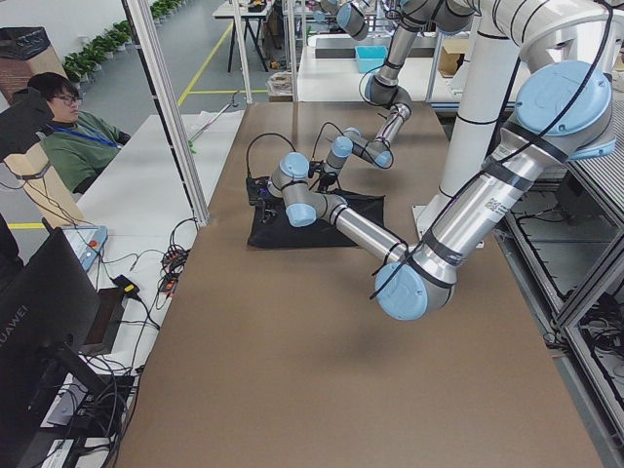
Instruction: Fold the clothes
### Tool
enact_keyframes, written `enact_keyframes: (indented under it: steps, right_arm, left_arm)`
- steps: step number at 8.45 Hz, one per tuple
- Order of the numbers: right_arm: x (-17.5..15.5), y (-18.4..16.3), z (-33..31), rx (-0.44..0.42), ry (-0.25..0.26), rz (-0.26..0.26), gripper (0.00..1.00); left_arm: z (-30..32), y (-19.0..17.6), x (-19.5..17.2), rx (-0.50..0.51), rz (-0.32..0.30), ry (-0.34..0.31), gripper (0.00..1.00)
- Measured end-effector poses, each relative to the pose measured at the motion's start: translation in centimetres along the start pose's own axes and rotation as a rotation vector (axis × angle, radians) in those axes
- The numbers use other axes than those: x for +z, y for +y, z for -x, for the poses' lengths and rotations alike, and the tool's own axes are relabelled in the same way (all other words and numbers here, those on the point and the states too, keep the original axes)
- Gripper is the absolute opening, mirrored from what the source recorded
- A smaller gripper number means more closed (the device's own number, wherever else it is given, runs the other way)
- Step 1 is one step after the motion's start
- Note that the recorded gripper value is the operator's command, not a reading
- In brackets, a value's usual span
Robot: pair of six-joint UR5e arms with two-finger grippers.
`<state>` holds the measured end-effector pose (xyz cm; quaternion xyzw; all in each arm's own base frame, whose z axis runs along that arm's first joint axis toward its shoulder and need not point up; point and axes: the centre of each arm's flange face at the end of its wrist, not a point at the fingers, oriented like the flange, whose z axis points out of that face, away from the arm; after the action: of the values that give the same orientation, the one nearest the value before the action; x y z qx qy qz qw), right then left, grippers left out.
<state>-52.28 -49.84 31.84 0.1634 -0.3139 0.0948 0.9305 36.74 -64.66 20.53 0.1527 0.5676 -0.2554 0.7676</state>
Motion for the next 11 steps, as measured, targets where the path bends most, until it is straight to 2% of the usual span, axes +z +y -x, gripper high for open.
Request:
enact_keyframes:
  steps: [2, 5, 9, 11]
  right_arm:
    - [-0.9, -0.9, -3.4, -0.003, -0.015, 0.024, 0.94]
    - [-0.4, -0.8, -6.6, 0.002, -0.003, 0.034, 0.94]
    - [-4.8, -3.0, -6.5, 0.028, -0.090, 0.037, 0.94]
    - [-4.9, -2.7, -5.4, 0.024, -0.094, 0.026, 0.94]
  left_arm:
    - [-0.7, 1.3, 0.5, 0.003, -0.004, 0.005, 1.00]
    - [-1.2, 1.8, 0.6, 0.002, -0.014, 0.011, 1.00]
    - [-1.1, 1.8, 0.7, 0.001, -0.015, 0.010, 1.00]
    - [-1.1, 1.8, 0.6, 0.001, -0.015, 0.010, 1.00]
